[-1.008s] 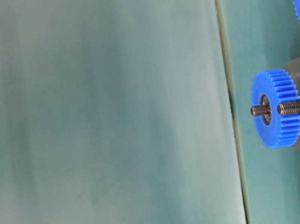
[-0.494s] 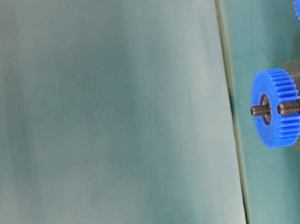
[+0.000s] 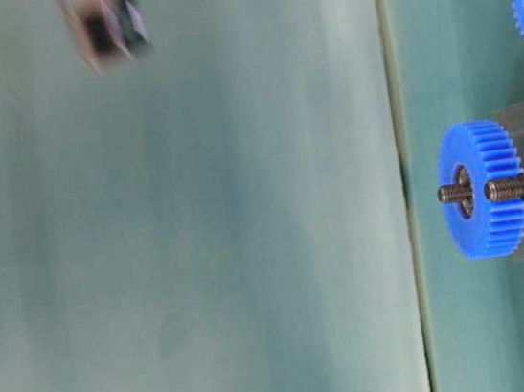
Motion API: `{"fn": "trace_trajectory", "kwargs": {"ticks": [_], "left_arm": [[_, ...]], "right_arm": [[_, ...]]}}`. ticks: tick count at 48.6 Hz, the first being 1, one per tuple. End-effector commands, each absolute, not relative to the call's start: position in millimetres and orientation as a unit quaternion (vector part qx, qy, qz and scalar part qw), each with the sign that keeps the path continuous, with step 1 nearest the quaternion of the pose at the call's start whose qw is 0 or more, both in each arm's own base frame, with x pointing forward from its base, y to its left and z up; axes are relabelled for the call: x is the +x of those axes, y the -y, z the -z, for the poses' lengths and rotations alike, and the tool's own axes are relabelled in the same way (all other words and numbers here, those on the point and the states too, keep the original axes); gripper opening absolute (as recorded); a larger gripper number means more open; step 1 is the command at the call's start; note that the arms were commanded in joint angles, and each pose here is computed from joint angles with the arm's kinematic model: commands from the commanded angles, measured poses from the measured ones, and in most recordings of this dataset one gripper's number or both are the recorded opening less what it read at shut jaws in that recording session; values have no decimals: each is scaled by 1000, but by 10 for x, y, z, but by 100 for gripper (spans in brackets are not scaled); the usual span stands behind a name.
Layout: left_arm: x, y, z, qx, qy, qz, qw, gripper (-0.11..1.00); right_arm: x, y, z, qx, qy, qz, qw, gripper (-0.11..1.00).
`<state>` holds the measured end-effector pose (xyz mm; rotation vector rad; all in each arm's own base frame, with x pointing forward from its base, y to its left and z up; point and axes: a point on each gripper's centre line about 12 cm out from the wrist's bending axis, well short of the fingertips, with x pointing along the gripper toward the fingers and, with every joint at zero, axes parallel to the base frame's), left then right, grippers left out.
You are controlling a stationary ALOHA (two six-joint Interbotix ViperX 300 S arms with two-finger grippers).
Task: Fit the small gear onto the shaft.
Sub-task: 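Move the right gripper left toward the small blue gear, then lower the right gripper and grasp the small blue gear by its bearing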
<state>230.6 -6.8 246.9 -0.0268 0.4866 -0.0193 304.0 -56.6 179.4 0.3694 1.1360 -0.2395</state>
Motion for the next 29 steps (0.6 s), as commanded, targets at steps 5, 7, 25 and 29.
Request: {"fn": "trace_trajectory", "kwargs": {"ticks": [5,7,25,29], "left_arm": [[2343,76,-2580,-13,-227,11,974,0],[2345,76,-2576,-14,-228,11,974,0],[2335,76,-2585,-17,-225,10,974,0],[2333,76,-2578,-18,-226,10,974,0]], "right_arm": [[3331,672,-1645,175,-555,119,804,23],[3368,681,-1571,177,-564,119,798,35],[3514,736,-1290,165,-597,121,775,87],[3533,734,-1263,165,-600,121,773,87]]}}
